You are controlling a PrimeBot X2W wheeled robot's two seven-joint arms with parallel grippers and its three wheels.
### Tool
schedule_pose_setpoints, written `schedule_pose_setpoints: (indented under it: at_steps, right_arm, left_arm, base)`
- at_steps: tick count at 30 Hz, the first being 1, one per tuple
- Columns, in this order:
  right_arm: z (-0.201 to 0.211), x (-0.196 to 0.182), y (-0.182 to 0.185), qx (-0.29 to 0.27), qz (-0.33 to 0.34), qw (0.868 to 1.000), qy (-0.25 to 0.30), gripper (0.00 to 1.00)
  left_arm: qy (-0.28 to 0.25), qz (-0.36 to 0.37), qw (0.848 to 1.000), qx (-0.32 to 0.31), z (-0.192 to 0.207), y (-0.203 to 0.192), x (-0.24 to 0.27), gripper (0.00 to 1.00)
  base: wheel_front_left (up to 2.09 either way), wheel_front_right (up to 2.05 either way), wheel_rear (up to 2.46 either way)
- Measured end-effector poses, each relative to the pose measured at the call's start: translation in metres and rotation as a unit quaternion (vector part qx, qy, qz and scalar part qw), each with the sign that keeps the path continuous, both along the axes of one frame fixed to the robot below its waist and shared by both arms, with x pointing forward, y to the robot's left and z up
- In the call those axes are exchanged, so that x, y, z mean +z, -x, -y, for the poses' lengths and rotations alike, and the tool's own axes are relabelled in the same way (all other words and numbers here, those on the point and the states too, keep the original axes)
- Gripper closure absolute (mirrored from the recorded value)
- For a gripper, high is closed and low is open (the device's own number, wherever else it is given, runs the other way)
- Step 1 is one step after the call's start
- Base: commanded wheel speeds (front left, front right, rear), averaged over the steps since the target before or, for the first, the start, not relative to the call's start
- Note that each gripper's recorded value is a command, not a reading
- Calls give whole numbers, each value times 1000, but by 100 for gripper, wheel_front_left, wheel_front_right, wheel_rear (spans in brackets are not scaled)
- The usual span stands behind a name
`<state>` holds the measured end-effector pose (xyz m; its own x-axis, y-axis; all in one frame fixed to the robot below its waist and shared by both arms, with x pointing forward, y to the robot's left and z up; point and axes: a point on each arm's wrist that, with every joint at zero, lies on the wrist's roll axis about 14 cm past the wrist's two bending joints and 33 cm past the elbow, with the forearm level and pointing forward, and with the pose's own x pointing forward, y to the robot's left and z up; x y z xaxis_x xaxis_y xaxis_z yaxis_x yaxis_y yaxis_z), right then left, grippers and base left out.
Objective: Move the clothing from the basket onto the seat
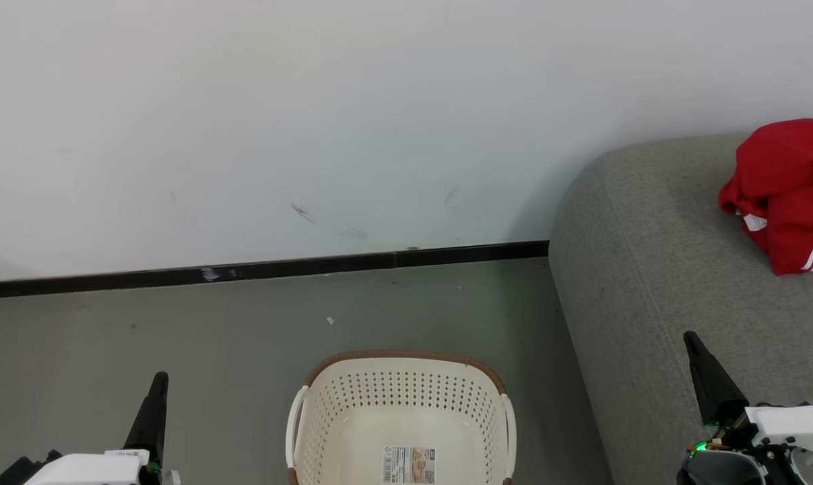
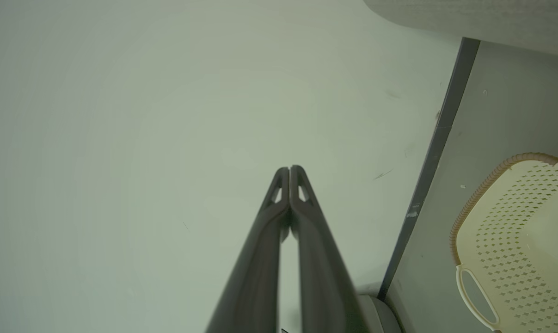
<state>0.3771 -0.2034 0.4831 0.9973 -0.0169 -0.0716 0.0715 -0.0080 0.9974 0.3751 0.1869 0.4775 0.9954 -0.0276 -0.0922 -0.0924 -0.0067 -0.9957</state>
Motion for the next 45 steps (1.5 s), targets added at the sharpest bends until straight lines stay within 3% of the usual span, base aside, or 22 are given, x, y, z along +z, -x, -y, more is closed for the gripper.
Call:
schedule_pose_setpoints:
  at_steps: [45]
  right_arm:
    - [0, 0, 0, 0, 0, 1000, 0, 100]
  left_arm:
    - [1, 0, 1000, 0, 0, 0, 0, 100]
  base:
    - [0, 0, 0]
